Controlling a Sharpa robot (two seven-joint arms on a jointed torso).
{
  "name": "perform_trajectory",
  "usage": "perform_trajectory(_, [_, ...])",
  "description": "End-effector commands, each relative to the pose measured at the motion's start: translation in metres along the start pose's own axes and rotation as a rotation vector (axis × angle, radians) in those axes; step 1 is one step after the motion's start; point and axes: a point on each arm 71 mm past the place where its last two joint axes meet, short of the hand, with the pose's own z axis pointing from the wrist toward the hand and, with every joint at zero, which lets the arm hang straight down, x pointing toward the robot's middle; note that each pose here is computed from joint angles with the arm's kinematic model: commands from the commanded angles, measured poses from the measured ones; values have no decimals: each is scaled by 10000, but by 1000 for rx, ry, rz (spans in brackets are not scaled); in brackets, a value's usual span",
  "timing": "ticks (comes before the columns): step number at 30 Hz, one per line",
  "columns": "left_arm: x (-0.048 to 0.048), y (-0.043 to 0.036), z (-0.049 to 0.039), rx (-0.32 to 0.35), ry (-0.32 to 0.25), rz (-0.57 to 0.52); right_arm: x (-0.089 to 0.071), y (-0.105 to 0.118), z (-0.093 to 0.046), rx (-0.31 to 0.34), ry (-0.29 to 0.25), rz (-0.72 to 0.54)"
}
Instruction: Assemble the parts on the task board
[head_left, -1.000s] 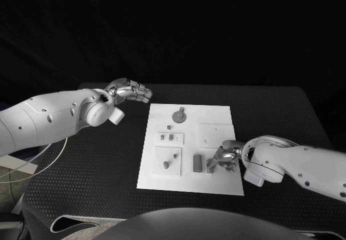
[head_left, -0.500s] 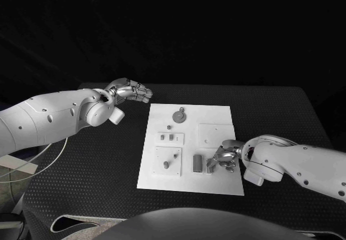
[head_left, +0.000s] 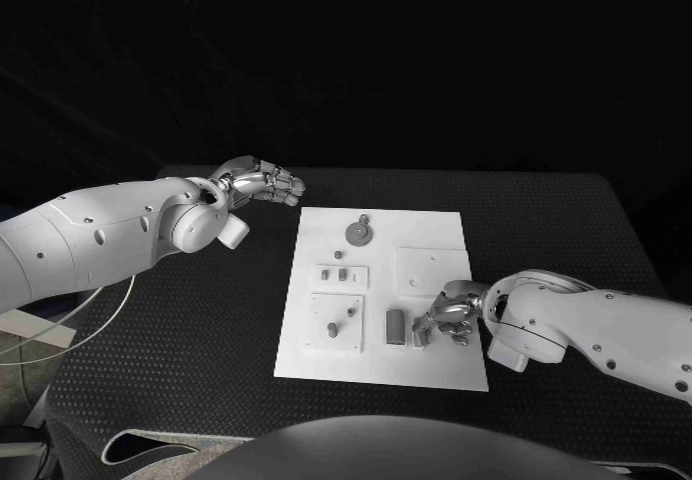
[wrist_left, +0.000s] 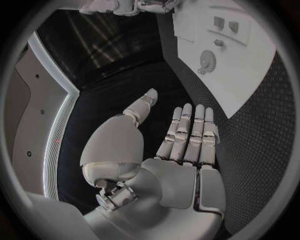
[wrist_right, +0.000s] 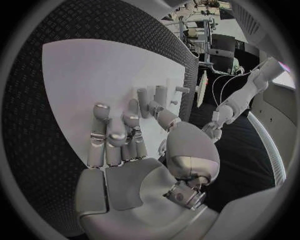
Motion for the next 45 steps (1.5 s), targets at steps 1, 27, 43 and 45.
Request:
perform_trajectory(1, [16,-16,1,10,13,0,21,13,4,-8,17,-8])
perform_trajectory(27, [5,-13,-4,10,11,2,64,-32,-60,-33,66,-84])
perform_trajectory(43, [7,-13,-4,9,13,2,122,-16,-46,-32,105,-166])
perform_trajectory(45, [10,-14,-3,10,14,1,123,-9,-42,-30,100,-168])
